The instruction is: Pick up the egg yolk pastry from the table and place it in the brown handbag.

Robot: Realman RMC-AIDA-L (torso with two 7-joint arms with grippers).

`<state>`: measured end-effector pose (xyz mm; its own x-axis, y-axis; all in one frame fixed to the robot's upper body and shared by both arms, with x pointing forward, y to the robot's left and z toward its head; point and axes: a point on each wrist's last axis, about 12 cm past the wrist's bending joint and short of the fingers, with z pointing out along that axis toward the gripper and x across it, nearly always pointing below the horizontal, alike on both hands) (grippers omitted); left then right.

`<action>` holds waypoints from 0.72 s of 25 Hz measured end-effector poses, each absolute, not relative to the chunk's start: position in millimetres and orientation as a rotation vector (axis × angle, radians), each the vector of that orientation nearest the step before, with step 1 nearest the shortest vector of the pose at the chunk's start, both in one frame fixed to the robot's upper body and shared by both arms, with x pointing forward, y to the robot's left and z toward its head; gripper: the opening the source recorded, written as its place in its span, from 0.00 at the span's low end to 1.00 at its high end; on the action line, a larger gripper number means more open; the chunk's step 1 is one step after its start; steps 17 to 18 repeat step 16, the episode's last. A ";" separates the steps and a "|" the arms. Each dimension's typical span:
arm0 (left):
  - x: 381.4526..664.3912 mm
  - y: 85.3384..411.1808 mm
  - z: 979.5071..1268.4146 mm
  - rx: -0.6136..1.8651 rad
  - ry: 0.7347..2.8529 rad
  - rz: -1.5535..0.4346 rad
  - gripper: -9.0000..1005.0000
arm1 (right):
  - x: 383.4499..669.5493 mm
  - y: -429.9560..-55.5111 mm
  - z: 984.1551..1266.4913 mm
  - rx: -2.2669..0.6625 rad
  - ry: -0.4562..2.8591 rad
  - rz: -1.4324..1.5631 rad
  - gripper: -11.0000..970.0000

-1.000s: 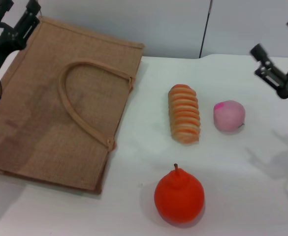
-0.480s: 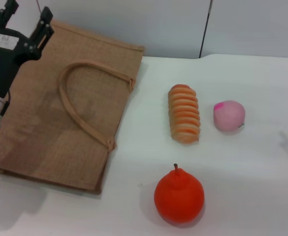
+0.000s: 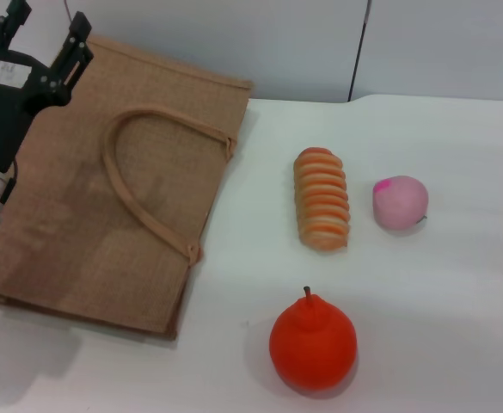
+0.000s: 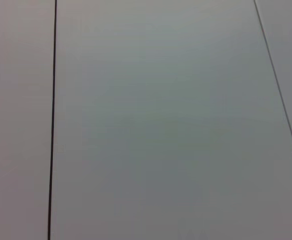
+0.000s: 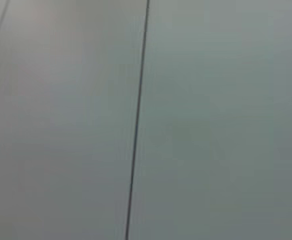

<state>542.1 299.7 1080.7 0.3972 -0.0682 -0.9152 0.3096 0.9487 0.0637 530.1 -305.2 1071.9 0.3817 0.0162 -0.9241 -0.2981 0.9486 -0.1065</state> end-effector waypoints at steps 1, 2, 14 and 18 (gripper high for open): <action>542.1 299.6 1080.7 0.238 1.140 -0.242 0.79 | 529.9 -305.9 1071.7 -0.269 1.167 0.201 0.91; 542.0 299.6 1080.6 0.238 1.140 -0.242 0.79 | 529.5 -306.5 1071.5 -0.266 1.168 0.199 0.91; 541.8 300.9 1080.8 0.229 1.140 -0.246 0.79 | 528.8 -308.3 1071.0 -0.253 1.170 0.193 0.91; 542.1 300.9 1081.0 0.229 1.139 -0.246 0.79 | 529.0 -308.3 1071.2 -0.253 1.170 0.193 0.91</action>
